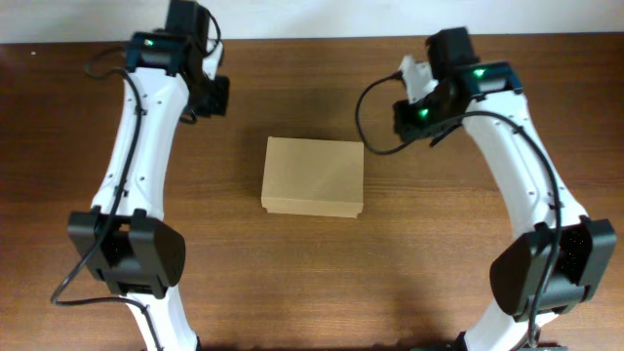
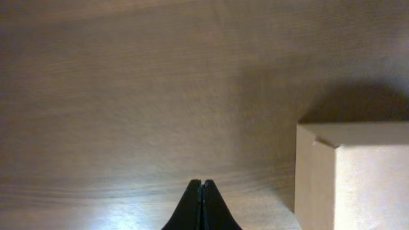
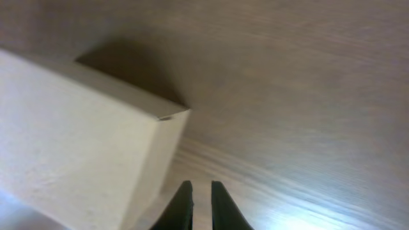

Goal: Pack container

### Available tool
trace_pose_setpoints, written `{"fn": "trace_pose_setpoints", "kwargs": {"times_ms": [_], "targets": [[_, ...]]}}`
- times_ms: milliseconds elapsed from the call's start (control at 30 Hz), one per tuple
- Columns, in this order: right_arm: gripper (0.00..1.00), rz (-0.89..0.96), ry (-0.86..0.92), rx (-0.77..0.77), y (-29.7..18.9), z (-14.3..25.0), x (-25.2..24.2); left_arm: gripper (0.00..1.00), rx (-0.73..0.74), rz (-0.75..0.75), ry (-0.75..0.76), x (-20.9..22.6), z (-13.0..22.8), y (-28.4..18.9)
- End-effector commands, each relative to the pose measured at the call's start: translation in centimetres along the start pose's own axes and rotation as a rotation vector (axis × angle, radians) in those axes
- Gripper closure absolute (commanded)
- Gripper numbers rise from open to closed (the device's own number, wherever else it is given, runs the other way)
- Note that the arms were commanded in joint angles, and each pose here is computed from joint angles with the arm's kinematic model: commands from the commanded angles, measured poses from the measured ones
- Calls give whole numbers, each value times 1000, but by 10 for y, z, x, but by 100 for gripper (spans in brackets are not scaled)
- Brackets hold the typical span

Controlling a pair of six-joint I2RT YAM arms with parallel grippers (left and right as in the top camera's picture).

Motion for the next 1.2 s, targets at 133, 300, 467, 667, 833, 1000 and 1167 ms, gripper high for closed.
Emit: {"fn": "trace_pose_setpoints", "kwargs": {"times_ms": [133,300,467,667,833,1000,1167], "targets": [[78,225,18,-24,-53,-6,-60,98,-114,-76,-38,37,-21,-56],[56,263,64,-76,-88,-10,-79,98,-189,-121,-90,63,-26,-92],[25,288,78,-128,-116,-16,-84,89,-252,-142,-142,87,-24,-122],[1,293,77,-133,-121,-16,-83,54,-270,-154,-165,97,-21,-132],[1,287,79,-114,-120,-12,-81,0,-270,-154,-165,97,-21,-132],[1,281,82,-97,-119,-8,-80,0,-270,-154,-165,97,-21,-132],[1,273,88,-68,-118,-2,-78,0,-270,-154,-165,97,-21,-132]]}}
Point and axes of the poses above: each gripper's point midway between its finger pads, its own y axis out along the fingers, its own x axis along the line the jaws close on, z = x × y, the point moved 2 cm from there along -y, back along the fingers, and after that the axes turned 6 degrees about -y, right-handed, at the moved point
